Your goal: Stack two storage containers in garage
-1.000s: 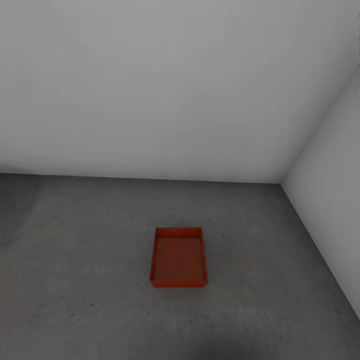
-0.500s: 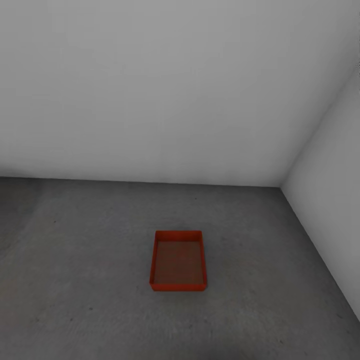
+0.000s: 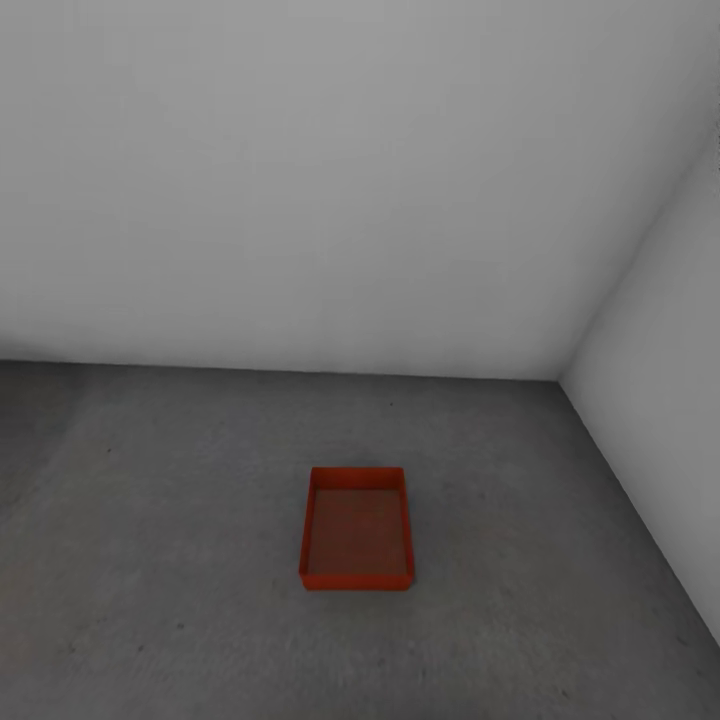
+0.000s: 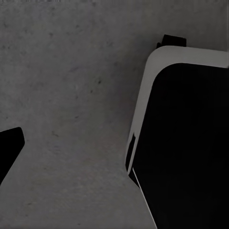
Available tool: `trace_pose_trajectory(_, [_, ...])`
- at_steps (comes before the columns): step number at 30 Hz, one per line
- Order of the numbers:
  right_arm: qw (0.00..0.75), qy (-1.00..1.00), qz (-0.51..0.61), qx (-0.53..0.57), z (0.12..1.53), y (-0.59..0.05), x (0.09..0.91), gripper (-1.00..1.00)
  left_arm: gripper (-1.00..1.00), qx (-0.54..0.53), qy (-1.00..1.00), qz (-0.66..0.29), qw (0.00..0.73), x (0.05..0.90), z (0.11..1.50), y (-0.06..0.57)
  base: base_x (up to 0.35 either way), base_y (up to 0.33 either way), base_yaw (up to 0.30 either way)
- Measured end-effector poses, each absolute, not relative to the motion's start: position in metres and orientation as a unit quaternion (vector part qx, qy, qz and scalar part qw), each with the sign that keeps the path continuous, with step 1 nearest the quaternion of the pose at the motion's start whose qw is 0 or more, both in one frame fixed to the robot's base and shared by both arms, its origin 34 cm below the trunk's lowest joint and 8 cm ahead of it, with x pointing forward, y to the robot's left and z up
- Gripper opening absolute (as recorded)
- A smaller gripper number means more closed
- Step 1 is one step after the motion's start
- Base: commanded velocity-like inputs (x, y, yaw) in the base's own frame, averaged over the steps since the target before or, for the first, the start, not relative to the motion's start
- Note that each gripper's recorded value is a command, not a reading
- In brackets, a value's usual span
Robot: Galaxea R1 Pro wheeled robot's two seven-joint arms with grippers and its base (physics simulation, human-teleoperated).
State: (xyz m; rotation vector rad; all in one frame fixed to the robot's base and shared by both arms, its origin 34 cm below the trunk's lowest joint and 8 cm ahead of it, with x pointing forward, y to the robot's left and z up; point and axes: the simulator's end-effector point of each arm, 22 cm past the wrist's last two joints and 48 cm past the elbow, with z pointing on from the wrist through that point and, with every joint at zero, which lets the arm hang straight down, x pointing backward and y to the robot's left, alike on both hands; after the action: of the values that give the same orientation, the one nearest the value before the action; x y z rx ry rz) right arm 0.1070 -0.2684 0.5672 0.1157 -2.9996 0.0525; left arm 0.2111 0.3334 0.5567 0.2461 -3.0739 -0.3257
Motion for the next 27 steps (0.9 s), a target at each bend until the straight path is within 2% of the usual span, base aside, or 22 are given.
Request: trace_pose_trajectory(27, [0.047, -0.998, 0.017, 0.039, 0.567, -0.268, 0.124, 1.00, 1.00, 0.081, -0.991, -0.103, -0.001, 0.228, 0.561, 0.333, 0.000, 0.000, 0.000])
